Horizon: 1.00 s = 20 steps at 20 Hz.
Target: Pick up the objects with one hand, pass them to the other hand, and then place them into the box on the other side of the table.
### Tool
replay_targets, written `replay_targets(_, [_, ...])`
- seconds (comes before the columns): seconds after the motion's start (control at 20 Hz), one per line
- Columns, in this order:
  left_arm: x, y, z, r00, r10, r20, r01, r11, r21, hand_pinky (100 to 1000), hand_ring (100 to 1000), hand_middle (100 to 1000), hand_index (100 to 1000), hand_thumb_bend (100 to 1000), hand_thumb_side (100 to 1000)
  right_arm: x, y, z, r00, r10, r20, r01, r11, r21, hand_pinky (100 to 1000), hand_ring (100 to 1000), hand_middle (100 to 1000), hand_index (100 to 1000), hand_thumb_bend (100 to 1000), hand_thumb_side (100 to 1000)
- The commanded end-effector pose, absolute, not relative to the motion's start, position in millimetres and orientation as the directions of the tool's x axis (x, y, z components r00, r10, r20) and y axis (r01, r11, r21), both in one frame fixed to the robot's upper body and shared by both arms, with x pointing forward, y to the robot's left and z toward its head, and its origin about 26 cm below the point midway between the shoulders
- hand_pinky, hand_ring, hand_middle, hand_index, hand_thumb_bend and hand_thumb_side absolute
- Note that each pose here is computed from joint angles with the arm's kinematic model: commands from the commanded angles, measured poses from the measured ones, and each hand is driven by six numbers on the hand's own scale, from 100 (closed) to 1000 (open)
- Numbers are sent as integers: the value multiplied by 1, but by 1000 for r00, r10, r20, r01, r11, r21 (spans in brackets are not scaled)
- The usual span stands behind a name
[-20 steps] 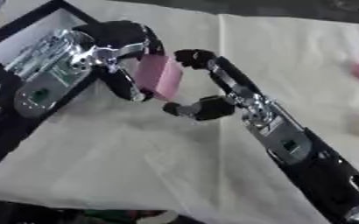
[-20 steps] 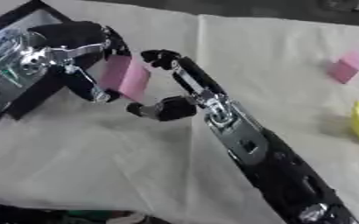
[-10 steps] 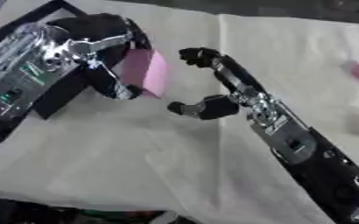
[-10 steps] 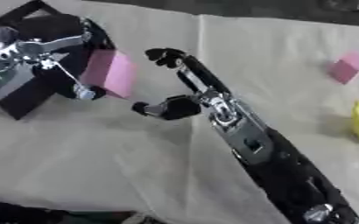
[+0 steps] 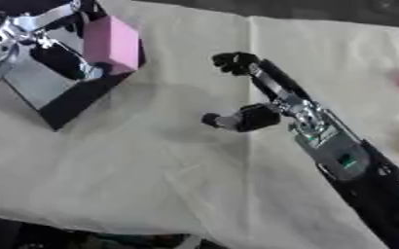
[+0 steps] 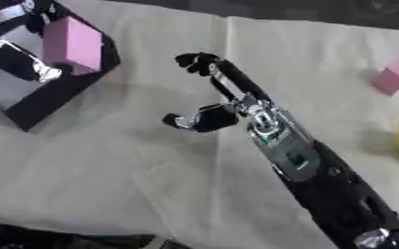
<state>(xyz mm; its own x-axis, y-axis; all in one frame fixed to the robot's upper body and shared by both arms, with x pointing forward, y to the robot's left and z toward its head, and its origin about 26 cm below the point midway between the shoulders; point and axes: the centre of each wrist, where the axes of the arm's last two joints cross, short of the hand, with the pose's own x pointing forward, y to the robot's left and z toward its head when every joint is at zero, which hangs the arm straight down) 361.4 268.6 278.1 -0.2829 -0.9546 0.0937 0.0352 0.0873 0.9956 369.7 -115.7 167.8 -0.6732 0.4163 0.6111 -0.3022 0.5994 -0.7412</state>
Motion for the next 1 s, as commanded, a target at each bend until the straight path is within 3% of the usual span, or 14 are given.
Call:
replay_targets(0.05, [361,294,293,-209,-974,85,-28,93,995,706,589,504,494,219,131,369,-123,188,-692,390,607,-292,618,-730,870,843,812,877,540,298])
replay_targets(0.4, [362,328,297,-93,-991,100,-102,109,989,699,587,502,493,218,115,367,-132,200,-691,364,624,-294,648,-703,870,842,810,881,579,237])
replay_targets(1.0, [387,365,286,57,-991,121,-133,112,985,695,591,506,503,217,129,356,-127,213,-719,320,618,-299,660,-689,870,840,807,879,586,241])
